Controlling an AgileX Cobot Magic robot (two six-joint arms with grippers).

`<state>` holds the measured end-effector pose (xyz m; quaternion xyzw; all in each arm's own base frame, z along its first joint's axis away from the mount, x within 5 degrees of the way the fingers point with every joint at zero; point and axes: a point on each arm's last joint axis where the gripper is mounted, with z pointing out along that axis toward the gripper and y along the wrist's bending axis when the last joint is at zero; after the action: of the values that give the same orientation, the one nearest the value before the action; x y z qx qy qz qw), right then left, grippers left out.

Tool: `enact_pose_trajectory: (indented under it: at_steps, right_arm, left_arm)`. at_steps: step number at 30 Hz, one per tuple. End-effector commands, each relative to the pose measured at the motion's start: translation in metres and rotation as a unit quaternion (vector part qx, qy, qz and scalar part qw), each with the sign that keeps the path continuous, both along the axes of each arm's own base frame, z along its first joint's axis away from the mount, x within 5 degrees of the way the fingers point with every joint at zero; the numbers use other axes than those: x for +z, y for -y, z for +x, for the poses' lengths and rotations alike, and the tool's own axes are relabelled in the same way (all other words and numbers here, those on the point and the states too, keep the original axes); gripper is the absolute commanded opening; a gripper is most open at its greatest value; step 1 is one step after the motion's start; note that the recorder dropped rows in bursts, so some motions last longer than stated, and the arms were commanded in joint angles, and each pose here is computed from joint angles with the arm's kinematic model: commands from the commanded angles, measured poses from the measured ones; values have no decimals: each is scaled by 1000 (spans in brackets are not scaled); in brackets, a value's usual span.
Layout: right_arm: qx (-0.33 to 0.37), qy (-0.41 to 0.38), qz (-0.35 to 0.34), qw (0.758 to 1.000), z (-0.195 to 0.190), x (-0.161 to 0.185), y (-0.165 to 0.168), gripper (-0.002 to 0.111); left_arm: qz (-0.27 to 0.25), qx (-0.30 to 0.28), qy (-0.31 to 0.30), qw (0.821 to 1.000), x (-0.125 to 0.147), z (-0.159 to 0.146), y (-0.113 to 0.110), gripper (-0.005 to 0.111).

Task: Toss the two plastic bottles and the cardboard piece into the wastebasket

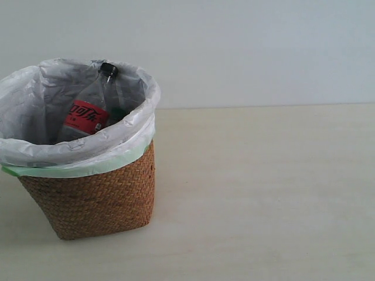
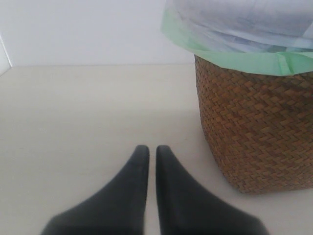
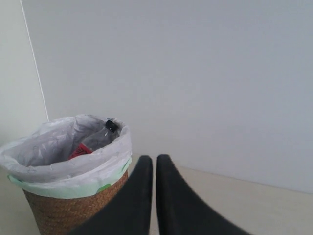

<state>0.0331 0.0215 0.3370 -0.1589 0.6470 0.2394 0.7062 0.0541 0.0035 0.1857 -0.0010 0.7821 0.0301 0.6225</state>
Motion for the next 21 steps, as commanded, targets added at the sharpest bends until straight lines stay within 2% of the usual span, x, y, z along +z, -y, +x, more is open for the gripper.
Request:
enact_pose_trajectory:
  at_steps: [1,8,13,16,21]
  right_arm:
    - [-4,39,22,999,-15,2,10,0]
    - [-48,74,40,995,-29,3,19,0]
    - [-180,83,30,980,-29,4,20,0]
    - [-231,84,26,969,-29,4,21,0]
    - [-242,84,25,966,-29,4,21,0]
  left_arm:
    - [-3,-3,4,1000,0,0,1,5]
    - [-3,-3,4,1000,0,0,1,5]
    - [-3,-3,4,1000,0,0,1,5]
    - [-3,-3,4,1000,0,0,1,5]
    - [-3,-3,4,1000,0,0,1,5]
